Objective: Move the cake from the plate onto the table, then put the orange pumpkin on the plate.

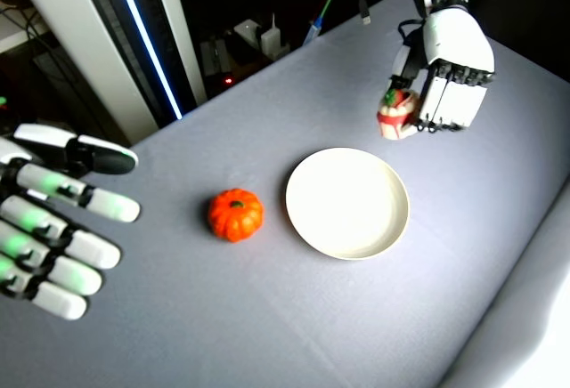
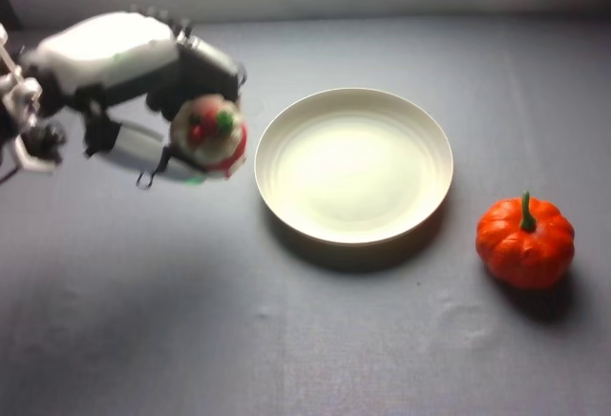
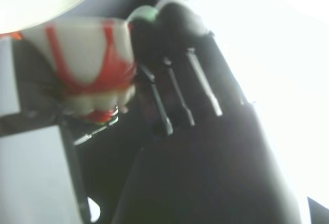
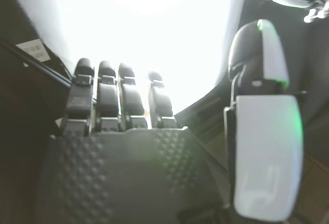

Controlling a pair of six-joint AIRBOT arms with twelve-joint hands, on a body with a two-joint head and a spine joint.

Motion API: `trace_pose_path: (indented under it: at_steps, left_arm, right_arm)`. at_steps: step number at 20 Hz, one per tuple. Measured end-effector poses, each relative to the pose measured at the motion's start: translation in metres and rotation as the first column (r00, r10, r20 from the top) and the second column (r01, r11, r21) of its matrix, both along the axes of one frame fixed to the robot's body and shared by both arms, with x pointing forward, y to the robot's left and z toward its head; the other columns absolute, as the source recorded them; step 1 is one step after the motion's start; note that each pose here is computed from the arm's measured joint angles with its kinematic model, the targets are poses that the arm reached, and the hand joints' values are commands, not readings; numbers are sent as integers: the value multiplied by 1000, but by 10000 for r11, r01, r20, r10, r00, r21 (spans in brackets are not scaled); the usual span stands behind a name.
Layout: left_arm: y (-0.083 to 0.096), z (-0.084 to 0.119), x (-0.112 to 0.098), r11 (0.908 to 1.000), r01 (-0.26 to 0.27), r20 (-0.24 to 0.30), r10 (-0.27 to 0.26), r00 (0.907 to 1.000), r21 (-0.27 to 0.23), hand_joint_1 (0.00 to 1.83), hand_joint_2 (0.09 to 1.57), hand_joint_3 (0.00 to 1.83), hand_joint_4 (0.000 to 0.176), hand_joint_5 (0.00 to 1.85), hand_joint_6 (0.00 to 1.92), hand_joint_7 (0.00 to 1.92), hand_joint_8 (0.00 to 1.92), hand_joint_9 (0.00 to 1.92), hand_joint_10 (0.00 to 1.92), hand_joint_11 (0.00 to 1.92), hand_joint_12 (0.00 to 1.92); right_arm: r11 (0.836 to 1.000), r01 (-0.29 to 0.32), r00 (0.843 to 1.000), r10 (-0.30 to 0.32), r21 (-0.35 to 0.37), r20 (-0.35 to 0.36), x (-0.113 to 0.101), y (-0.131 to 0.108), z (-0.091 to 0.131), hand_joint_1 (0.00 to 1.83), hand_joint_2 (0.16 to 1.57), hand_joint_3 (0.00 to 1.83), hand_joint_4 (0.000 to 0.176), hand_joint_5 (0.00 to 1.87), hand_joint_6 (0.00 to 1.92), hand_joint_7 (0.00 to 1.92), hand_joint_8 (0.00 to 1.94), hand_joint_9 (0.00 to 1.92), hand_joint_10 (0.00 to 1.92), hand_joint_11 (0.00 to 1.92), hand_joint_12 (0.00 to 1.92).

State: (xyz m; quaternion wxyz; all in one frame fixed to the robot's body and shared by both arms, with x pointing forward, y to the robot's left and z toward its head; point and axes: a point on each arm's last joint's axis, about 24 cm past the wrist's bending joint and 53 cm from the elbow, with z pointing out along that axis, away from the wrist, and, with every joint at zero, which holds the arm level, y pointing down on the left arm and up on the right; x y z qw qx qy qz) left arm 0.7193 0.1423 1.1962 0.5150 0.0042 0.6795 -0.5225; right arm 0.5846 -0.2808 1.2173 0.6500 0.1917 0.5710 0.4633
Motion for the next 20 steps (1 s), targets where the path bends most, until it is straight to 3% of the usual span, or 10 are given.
trace_pose_path:
  at_steps: [3,4,6,9,11,13,14,16,18,20]
  left_arm:
    - [18,-14,-5,9993,-308,-473,297,9984,-215,1244,1129,0,0,1070,711,866,1350,717,1453,593,1760]
    - [24,-21,-6,9990,-392,-642,379,9972,-193,1252,1135,1,0,1060,693,859,1390,694,1516,571,1815]
    - [29,-35,-10,9985,-517,-1016,497,9936,-171,1235,1139,1,0,1012,804,875,1335,729,1357,575,1723]
    - [38,-55,-14,9977,-682,-1451,670,9871,-35,1241,1187,4,0,821,978,886,1445,927,1663,876,1872]
    - [40,-63,-13,9964,-835,-1665,796,9828,-167,1258,1145,0,0,907,887,961,1297,920,1471,865,1715]
    - [33,-69,-12,9971,-734,-1685,693,9833,-181,1257,1137,0,0,892,926,987,1223,886,1322,801,1629]
    - [31,-71,-11,9971,-736,-1715,690,9828,-203,1186,1028,0,0,746,508,787,791,730,1133,595,1584]
    - [27,-76,-10,9974,-701,-1787,662,9817,-159,1157,915,0,0,573,62,653,257,614,800,461,1448]
    - [23,-82,-9,9976,-691,-1884,659,9799,-104,1144,821,0,0,374,2,449,21,408,328,66,1431]
    - [23,-86,-10,9979,-645,-1908,649,9795,83,1129,833,0,0,195,0,276,3,272,157,2,1093]
  right_arm:
    - [10000,-45,10000,46,45,-37,-1,2,-1,674,932,0,99,0,0,0,0,0,0,0,0]
    - [10000,-35,10000,35,47,-42,-1,2,-1,678,924,0,102,0,0,0,0,0,0,0,0]
    - [10000,-23,10000,24,54,-33,-1,2,-1,672,931,0,95,0,0,0,0,0,0,0,0]
    - [10000,-42,10000,42,66,-59,-2,2,-1,689,928,0,96,0,0,0,0,0,0,0,0]
    - [10000,2,10000,-1,75,-70,-1,1,-1,689,914,0,109,0,0,0,0,0,0,0,0]
    - [10000,-45,10000,45,58,-83,-2,3,-2,693,918,0,97,0,0,0,0,0,0,0,0]
    - [10000,-65,9999,66,59,-84,-2,3,-2,705,915,0,94,0,0,0,0,0,0,0,0]
    - [10000,-19,10000,20,59,-89,-2,2,-2,704,940,4,95,0,0,0,0,0,0,0,0]
    - [10000,19,9999,-18,47,-132,-2,1,-3,713,945,5,84,0,0,0,0,0,0,0,0]
    - [10000,-43,9999,44,32,-119,-2,2,-3,730,946,4,82,0,0,0,0,0,0,0,0]
